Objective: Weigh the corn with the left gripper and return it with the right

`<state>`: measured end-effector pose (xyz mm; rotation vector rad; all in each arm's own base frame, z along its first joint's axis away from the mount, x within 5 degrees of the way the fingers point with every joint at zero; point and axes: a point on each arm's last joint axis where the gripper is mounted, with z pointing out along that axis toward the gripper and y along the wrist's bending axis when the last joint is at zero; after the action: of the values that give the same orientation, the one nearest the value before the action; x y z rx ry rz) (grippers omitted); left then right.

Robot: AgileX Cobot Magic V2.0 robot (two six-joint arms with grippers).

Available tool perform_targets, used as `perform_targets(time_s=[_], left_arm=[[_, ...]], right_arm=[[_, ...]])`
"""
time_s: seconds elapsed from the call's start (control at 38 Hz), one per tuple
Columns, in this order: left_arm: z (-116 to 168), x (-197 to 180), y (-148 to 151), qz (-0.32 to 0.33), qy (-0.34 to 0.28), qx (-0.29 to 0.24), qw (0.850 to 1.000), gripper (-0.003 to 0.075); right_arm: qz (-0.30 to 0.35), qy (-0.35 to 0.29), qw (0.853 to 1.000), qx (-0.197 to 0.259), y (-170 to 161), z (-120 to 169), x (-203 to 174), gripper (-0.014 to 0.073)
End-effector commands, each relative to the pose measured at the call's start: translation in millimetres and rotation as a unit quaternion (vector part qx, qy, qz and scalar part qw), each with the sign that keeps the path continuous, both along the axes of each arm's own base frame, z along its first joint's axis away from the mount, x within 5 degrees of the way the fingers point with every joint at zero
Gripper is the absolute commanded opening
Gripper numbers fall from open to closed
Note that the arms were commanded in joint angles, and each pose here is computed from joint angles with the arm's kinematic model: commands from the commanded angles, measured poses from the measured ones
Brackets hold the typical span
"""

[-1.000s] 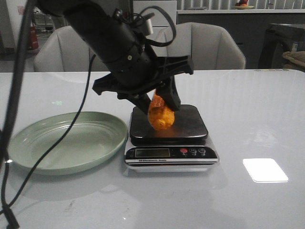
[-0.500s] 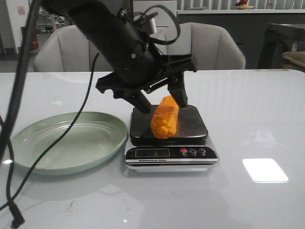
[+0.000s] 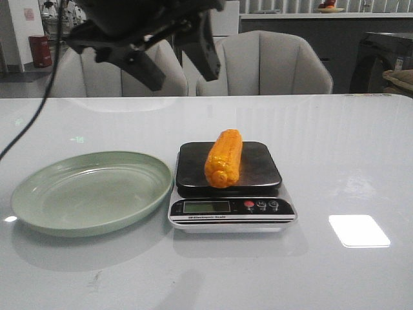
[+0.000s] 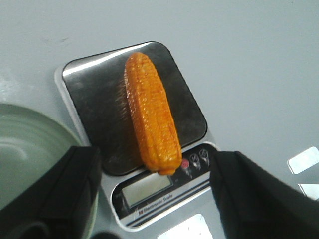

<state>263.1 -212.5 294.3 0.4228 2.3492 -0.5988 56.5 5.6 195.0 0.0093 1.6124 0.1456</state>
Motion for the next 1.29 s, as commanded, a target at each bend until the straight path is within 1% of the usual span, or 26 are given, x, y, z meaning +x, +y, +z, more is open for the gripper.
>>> perform_targets(time_s=[0.0, 0.16, 0.21, 0.37, 0.53, 0.68, 0.79, 0.89, 1.03, 1.16, 1.26], left_arm=[[33.1, -21.5, 21.6, 0.007, -0.068, -0.036, 0.997, 0.0512], [41.3, -54.9, 57.8, 0.021, -0.096, -0.044, 0.994, 0.0512], [40.1, -65.5, 69.7, 0.027, -0.100, -0.043, 0.994, 0.0512], [40.1, -103.0, 103.7, 0.034, -0.144, -0.041, 0.988, 0.0512], [37.3, -144.0, 132.2, 0.027, -0.172, -0.027, 0.984, 0.0512], [31.9, -176.0, 155.0, 0.025, -0.197, -0.017, 0.980, 0.0511], [25.3, -193.2, 168.6, 0.027, -0.225, -0.013, 0.974, 0.0489], [17.0, -208.4, 179.8, 0.030, -0.243, -0.013, 0.970, 0.0445], [7.8, -223.9, 191.6, 0.034, -0.261, -0.011, 0.965, 0.0358], [-1.0, -235.3, 200.5, 0.040, -0.289, -0.018, 0.956, 0.0228], [-1.2, -242.7, 205.0, 0.044, -0.322, -0.042, 0.945, 0.0107]], right_arm=[[-0.009, -0.041, 0.999, -0.004, -1.4, 4.1, -0.9, 0.0190], [-0.009, -0.041, 0.999, -0.004, -1.4, 4.1, -0.9, 0.0190], [-0.009, -0.041, 0.999, -0.004, -1.4, 4.1, -0.9, 0.0190], [-0.009, -0.041, 0.999, -0.004, -1.4, 4.1, -0.9, 0.0190], [-0.009, -0.041, 0.999, -0.004, -1.4, 4.1, -0.9, 0.0190], [-0.009, -0.041, 0.999, -0.004, -1.4, 4.1, -0.9, 0.0190], [-0.009, -0.041, 0.999, -0.004, -1.4, 4.1, -0.9, 0.0190], [-0.009, -0.041, 0.999, -0.004, -1.4, 4.1, -0.9, 0.0190], [-0.009, -0.041, 0.999, -0.004, -1.4, 4.1, -0.9, 0.0190], [-0.009, -0.042, 0.999, -0.004, -1.4, 4.2, -0.9, 0.0190], [-0.009, -0.044, 0.999, -0.004, -1.5, 4.6, -0.9, 0.0190]])
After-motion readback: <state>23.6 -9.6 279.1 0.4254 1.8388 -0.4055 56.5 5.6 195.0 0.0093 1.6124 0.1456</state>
